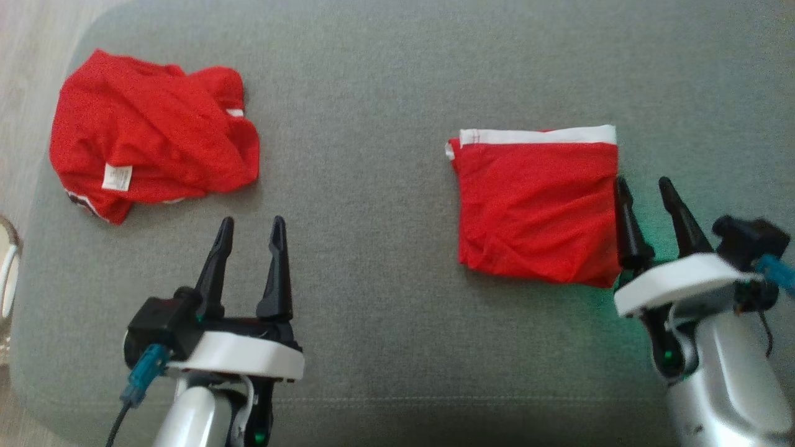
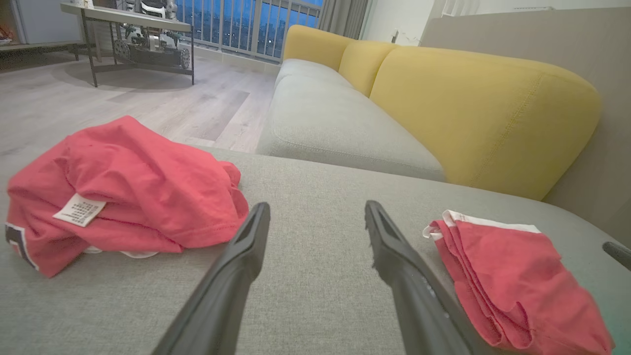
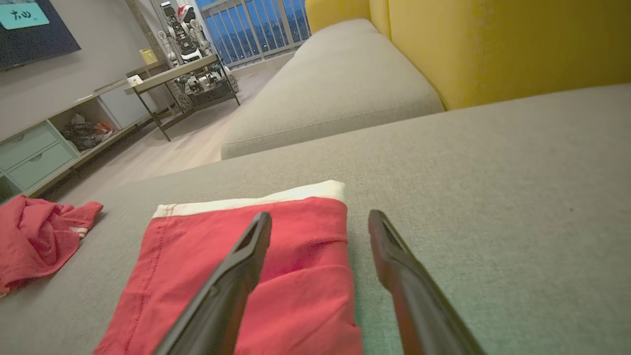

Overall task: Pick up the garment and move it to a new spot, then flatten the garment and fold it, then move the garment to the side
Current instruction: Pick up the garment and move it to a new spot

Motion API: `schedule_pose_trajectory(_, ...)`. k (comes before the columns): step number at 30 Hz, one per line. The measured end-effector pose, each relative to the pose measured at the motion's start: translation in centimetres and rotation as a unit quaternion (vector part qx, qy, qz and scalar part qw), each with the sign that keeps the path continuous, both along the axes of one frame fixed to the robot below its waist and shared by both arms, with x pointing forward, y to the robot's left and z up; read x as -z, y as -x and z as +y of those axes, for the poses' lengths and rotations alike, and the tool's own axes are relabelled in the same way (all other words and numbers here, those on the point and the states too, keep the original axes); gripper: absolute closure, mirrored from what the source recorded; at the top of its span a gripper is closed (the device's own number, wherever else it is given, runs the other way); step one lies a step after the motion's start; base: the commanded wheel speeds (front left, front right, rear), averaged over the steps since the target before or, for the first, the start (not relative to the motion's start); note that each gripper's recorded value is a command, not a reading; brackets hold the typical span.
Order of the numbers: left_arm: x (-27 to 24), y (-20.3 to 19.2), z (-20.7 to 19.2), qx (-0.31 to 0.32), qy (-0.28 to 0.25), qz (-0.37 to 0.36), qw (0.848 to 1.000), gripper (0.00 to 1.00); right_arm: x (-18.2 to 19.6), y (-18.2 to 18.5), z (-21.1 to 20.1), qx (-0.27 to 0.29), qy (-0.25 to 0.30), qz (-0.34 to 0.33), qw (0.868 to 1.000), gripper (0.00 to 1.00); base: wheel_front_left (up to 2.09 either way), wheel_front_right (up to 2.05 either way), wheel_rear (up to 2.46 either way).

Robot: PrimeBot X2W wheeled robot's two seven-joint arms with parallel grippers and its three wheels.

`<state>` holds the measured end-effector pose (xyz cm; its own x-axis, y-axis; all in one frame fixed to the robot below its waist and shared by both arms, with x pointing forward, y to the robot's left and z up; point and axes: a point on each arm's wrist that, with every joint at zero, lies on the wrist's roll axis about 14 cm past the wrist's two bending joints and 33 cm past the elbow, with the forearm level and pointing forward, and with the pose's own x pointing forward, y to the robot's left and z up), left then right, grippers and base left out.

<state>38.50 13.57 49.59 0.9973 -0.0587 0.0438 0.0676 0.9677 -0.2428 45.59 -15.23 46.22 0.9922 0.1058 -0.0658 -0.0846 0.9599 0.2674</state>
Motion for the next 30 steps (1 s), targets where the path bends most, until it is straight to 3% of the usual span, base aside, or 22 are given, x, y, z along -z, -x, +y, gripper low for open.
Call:
schedule_pose_trajectory(6,1.2,-0.9,-0.1,0.002,-0.002,0.016,1.0,0.0,3.5,-2.7,-0.1,0.015,-0.059,0.074,0.995,0.0,0.0,0.0,0.0)
schedule_pose_trajectory(16,2.0,-1.3,0.9,-0.011,-0.008,0.026,1.0,0.0,6.8,-3.1,3.2,-0.031,-0.062,0.142,0.987,0.0,0.0,0.0,0.0)
schedule_pose_trajectory(17,2.0,-1.4,0.9,-0.011,-0.008,0.026,1.0,0.0,6.9,-3.1,3.3,-0.034,-0.055,0.143,0.988,0.65,0.0,0.0,0.0)
schedule_pose_trajectory(18,2.0,-1.4,0.9,-0.011,-0.008,0.026,1.0,0.0,6.9,-3.0,3.3,-0.037,-0.045,0.141,0.988,1.0,0.0,0.0,0.0)
schedule_pose_trajectory(24,1.8,-1.9,0.5,-0.004,-0.006,0.022,1.0,0.0,6.3,-3.5,2.8,-0.045,0.014,0.115,0.992,1.0,0.0,0.0,0.0)
schedule_pose_trajectory(30,1.7,-2.5,-0.8,0.017,-0.005,0.016,1.0,0.0,4.8,-4.4,1.5,-0.073,0.124,0.08,0.986,1.0,0.0,0.0,0.0)
